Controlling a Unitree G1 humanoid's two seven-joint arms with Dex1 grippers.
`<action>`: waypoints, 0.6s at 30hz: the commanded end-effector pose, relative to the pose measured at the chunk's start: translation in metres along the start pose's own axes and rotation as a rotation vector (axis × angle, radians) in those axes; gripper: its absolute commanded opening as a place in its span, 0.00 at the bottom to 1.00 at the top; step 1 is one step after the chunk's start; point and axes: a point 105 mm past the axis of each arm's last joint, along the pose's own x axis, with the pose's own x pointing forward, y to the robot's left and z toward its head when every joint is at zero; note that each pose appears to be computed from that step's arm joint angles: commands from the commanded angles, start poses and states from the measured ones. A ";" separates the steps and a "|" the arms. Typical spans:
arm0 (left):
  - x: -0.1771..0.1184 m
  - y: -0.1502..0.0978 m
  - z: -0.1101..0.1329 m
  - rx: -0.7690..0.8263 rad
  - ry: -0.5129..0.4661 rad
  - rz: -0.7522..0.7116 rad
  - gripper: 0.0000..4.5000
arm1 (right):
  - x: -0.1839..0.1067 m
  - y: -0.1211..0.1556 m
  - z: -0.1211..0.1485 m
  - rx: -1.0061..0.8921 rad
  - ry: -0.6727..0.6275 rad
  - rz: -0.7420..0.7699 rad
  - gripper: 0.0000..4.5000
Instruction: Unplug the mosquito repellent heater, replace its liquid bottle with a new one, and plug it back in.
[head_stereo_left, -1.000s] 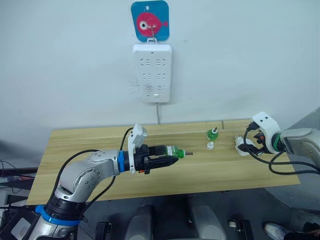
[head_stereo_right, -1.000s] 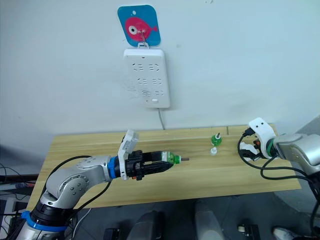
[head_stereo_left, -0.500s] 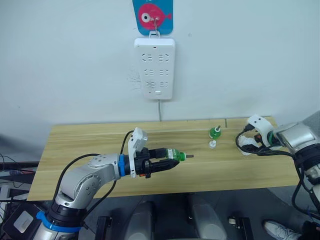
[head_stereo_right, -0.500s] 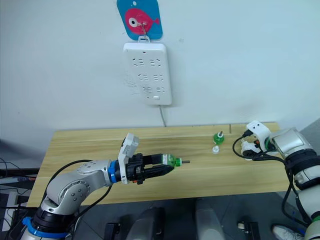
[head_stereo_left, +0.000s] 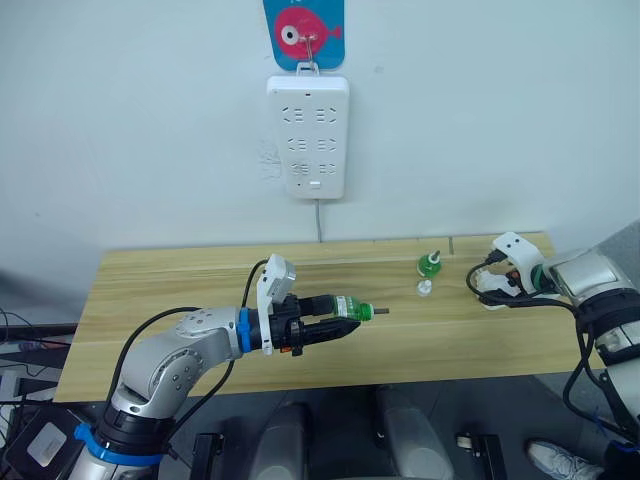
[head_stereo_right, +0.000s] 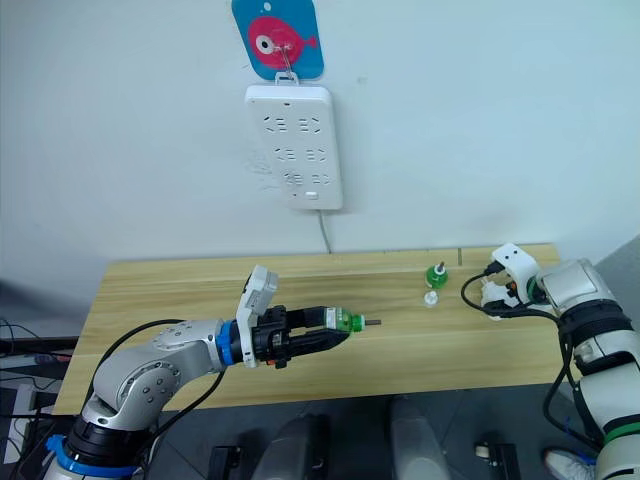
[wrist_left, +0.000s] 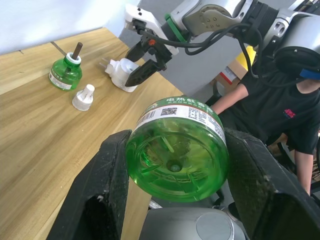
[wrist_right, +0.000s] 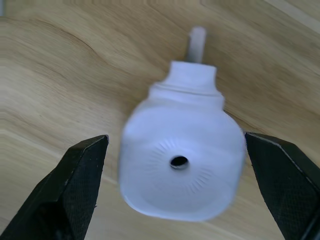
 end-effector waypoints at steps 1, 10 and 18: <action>0.000 -0.005 0.008 0.037 -0.026 -0.020 0.54 | -0.007 -0.007 0.002 0.017 -0.017 -0.020 0.87; 0.001 -0.002 0.007 0.040 -0.022 -0.023 0.54 | -0.019 -0.005 0.008 0.016 -0.052 -0.014 0.66; -0.010 0.001 0.027 0.037 -0.021 -0.105 0.54 | -0.101 0.011 0.020 0.047 -0.270 0.055 0.66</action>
